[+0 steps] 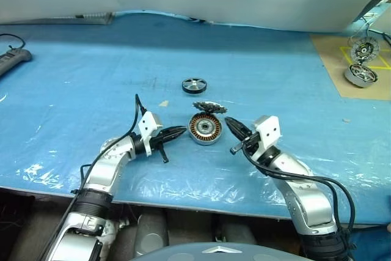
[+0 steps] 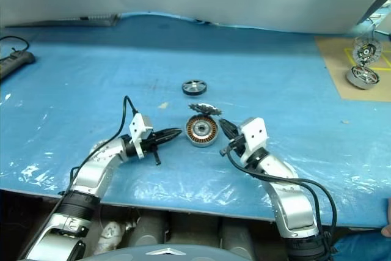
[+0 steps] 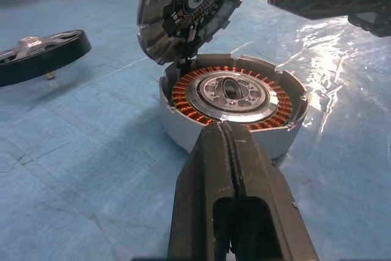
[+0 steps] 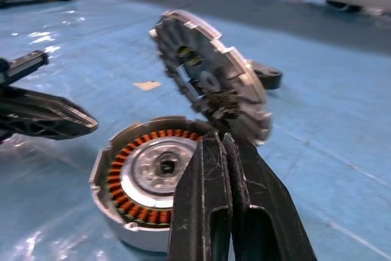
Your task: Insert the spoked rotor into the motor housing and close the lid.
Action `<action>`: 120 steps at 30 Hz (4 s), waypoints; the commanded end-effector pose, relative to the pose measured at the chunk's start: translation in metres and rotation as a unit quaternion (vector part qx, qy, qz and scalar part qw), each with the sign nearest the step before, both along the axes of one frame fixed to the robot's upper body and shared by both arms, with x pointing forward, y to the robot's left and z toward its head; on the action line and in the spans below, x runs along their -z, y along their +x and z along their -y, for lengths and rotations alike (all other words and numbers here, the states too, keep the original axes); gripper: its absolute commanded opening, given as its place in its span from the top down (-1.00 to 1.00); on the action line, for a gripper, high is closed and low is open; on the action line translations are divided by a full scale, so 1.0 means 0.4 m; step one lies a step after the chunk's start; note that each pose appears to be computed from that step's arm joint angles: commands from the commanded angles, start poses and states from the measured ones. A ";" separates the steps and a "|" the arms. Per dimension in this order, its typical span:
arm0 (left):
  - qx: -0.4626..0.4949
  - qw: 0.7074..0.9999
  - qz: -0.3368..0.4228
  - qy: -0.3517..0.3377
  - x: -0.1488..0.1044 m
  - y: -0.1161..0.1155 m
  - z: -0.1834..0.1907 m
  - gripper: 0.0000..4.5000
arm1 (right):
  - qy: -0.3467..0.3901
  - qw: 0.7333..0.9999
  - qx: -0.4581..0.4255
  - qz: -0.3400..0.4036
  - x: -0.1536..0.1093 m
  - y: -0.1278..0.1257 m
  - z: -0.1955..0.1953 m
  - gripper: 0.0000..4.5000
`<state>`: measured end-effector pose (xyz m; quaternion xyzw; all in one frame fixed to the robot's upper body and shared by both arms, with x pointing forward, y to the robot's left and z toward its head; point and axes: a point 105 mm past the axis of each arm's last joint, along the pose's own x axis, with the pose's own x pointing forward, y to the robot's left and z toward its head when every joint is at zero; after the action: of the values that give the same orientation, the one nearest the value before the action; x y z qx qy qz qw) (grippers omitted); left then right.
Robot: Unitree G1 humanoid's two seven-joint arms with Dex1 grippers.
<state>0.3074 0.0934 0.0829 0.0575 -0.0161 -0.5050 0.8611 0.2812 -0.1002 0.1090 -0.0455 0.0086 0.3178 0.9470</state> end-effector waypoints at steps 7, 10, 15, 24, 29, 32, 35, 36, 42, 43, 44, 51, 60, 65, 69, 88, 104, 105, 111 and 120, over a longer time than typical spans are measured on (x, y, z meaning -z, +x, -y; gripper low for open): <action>-0.031 0.999 0.029 -0.009 -0.036 -0.003 -0.006 1.00 | -0.035 0.996 -0.062 -0.052 -0.019 0.008 -0.080 0.99; -0.046 0.998 0.031 -0.005 -0.030 0.003 -0.013 1.00 | -0.059 0.993 -0.062 -0.080 0.005 0.016 -0.088 0.99; -0.053 0.998 0.027 -0.007 -0.020 0.006 -0.012 1.00 | -0.070 0.992 -0.054 -0.095 0.025 0.028 -0.092 0.99; -0.045 0.999 0.023 -0.011 -0.004 0.007 -0.004 1.00 | -0.066 0.993 -0.018 -0.097 0.045 0.073 -0.074 0.99; -0.044 0.999 0.020 -0.013 0.001 0.012 -0.003 1.00 | -0.060 0.994 -0.023 -0.093 0.040 0.075 -0.084 0.99; -0.042 0.999 0.020 -0.013 0.001 0.011 -0.003 1.00 | -0.062 0.993 -0.033 -0.095 0.041 0.069 -0.093 0.99; -0.041 0.999 0.020 -0.013 0.001 0.010 -0.003 1.00 | -0.069 0.991 -0.048 -0.102 0.047 0.060 -0.102 0.99; -0.041 0.999 0.020 -0.012 0.000 0.009 -0.004 1.00 | -0.073 0.990 -0.055 -0.105 0.049 0.054 -0.106 0.99; -0.041 0.999 0.019 -0.011 0.002 0.005 -0.004 1.00 | -0.081 0.987 -0.075 -0.115 0.058 0.036 -0.112 0.99; -0.041 0.999 0.018 -0.011 0.003 0.003 -0.004 1.00 | -0.081 0.987 -0.074 -0.116 0.061 0.036 -0.111 0.99; -0.042 0.999 0.018 -0.011 0.005 0.003 -0.003 1.00 | -0.081 0.987 -0.070 -0.116 0.063 0.038 -0.109 0.99; -0.042 0.999 0.015 -0.012 0.010 0.003 0.000 1.00 | -0.082 0.990 -0.037 -0.106 0.060 0.063 -0.088 0.99; -0.040 0.999 0.014 -0.011 0.021 0.003 0.001 1.00 | -0.071 0.992 -0.018 -0.101 0.045 0.077 -0.076 0.99; -0.041 0.999 0.014 -0.011 0.023 0.004 0.000 1.00 | -0.067 0.992 -0.040 -0.102 0.039 0.063 -0.102 0.99; -0.042 0.999 0.014 -0.011 0.023 0.004 -0.002 1.00 | -0.063 0.991 -0.053 -0.103 0.035 0.056 -0.114 0.99; -0.145 0.989 0.006 -0.007 -0.062 0.197 -0.050 1.00 | -0.020 0.999 -0.028 -0.027 0.016 -0.045 0.058 0.99; -0.064 0.995 -0.039 0.071 -0.138 0.315 -0.008 1.00 | -0.026 0.999 0.038 -0.024 0.087 -0.037 0.085 0.99; -0.061 0.995 -0.035 0.077 -0.145 0.317 -0.004 1.00 | -0.023 0.999 0.035 -0.023 0.085 -0.036 0.080 0.99; -0.065 0.993 -0.016 0.096 -0.186 0.335 0.014 0.61 | -0.013 0.999 0.028 -0.019 0.080 -0.031 0.069 0.82; -0.080 0.989 0.002 0.124 -0.204 0.351 0.044 -0.30 | -0.027 0.998 0.055 -0.005 0.082 -0.013 0.080 0.27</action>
<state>0.4428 0.0809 0.1419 0.1496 0.0796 -0.4355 0.8841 0.2748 -0.1346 0.0675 -0.0640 0.0460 0.2650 0.9610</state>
